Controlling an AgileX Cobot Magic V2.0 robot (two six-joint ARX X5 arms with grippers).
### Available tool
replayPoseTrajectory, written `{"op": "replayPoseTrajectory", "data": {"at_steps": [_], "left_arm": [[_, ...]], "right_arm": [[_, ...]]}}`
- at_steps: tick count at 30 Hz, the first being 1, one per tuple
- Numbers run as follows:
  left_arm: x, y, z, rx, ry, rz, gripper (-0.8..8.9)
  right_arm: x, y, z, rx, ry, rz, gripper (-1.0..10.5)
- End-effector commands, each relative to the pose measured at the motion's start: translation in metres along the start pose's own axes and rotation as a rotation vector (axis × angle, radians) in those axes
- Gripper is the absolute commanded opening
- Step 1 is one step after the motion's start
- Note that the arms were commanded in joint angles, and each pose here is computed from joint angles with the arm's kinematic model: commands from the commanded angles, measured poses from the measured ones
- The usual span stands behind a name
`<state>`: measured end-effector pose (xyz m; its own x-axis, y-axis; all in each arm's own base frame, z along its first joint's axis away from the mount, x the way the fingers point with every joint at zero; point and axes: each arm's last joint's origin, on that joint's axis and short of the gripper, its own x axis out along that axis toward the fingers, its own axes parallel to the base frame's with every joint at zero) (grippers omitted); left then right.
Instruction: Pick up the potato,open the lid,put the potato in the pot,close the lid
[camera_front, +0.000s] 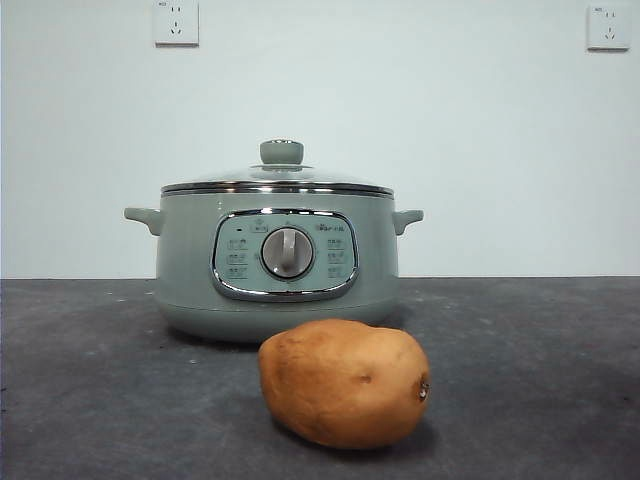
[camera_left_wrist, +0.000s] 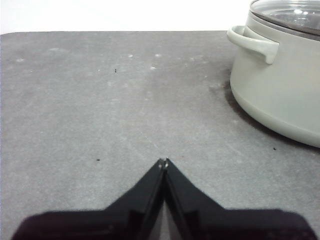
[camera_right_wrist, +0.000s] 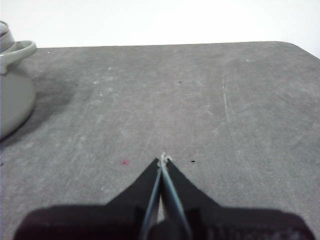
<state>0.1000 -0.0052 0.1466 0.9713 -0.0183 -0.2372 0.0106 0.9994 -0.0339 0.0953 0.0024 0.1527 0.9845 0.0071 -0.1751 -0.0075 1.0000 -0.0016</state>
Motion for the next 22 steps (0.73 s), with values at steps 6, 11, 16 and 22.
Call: {"op": "replayPoseTrajectory", "data": {"at_steps": [6, 11, 16, 22], "left_arm": [[0.001, 0.000, -0.002, -0.006, -0.001, 0.003, -0.04], [0.000, 0.000, 0.004, -0.008, -0.022, 0.000, -0.04], [-0.004, -0.001, 0.019, -0.013, -0.043, -0.031, -0.05], [-0.004, -0.004, 0.043, -0.011, -0.019, -0.100, -0.05]], "right_arm": [[0.001, 0.000, -0.002, 0.040, 0.002, 0.010, 0.0], [0.001, 0.000, 0.000, 0.142, -0.013, 0.010, -0.1], [-0.003, 0.000, 0.011, 0.208, -0.045, 0.014, -0.1], [-0.011, 0.000, 0.038, 0.243, -0.080, 0.021, -0.1]]}}
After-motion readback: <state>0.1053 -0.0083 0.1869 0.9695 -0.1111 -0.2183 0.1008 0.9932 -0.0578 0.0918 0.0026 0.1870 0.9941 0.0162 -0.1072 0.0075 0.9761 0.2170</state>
